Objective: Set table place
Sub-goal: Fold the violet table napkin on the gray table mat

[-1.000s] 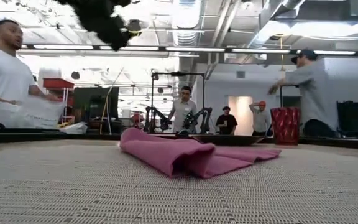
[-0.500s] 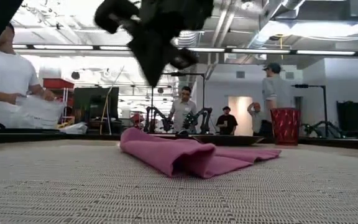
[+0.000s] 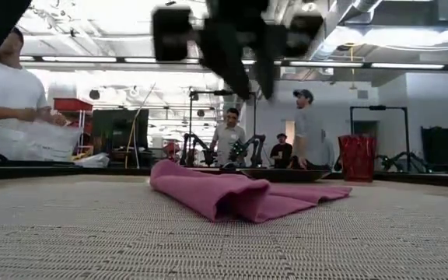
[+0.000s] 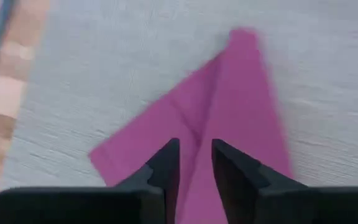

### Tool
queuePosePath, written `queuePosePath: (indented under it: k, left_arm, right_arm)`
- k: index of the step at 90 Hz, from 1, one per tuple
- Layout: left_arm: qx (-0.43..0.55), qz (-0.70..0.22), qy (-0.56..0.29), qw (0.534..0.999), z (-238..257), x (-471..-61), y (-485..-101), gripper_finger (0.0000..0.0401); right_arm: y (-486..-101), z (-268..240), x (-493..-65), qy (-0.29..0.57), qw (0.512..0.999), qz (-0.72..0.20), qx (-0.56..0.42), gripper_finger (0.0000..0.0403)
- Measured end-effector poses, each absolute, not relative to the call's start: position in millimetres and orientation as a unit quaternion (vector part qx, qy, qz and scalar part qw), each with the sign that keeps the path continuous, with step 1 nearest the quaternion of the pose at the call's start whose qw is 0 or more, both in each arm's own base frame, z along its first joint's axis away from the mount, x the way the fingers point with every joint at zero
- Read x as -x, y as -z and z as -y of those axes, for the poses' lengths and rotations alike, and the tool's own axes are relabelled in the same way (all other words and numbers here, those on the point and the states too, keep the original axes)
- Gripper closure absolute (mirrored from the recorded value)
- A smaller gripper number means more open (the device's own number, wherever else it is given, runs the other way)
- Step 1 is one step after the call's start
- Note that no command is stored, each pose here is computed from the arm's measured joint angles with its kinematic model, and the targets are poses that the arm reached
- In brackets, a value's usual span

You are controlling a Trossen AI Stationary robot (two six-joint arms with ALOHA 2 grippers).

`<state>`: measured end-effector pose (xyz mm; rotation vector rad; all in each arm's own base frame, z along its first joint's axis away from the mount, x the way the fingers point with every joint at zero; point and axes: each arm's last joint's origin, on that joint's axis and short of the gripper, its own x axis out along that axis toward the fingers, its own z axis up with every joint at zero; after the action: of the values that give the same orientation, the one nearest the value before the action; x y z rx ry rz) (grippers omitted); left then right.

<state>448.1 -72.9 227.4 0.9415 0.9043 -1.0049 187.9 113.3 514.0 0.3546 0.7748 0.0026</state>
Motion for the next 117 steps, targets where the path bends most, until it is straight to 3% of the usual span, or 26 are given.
queuePosePath:
  k: [22, 64, 117]
  left_arm:
    - [-0.399, -0.475, 0.471, 0.627, 72.7, -448.2, -185.7, 0.0294]
    - [-0.414, -0.409, 0.511, 0.633, 66.1, -452.5, -192.0, 0.0294]
    - [-0.404, -0.414, 0.514, 0.633, 61.7, -457.3, -172.9, 0.0294]
  right_arm:
    - [-514.0, -115.2, -187.0, -0.006, 0.911, -0.376, -0.170, 0.0288]
    - [-514.0, -119.3, -184.4, -0.020, 0.912, -0.378, -0.155, 0.0288]
    - [-514.0, -122.4, -182.3, -0.029, 0.912, -0.380, -0.151, 0.0288]
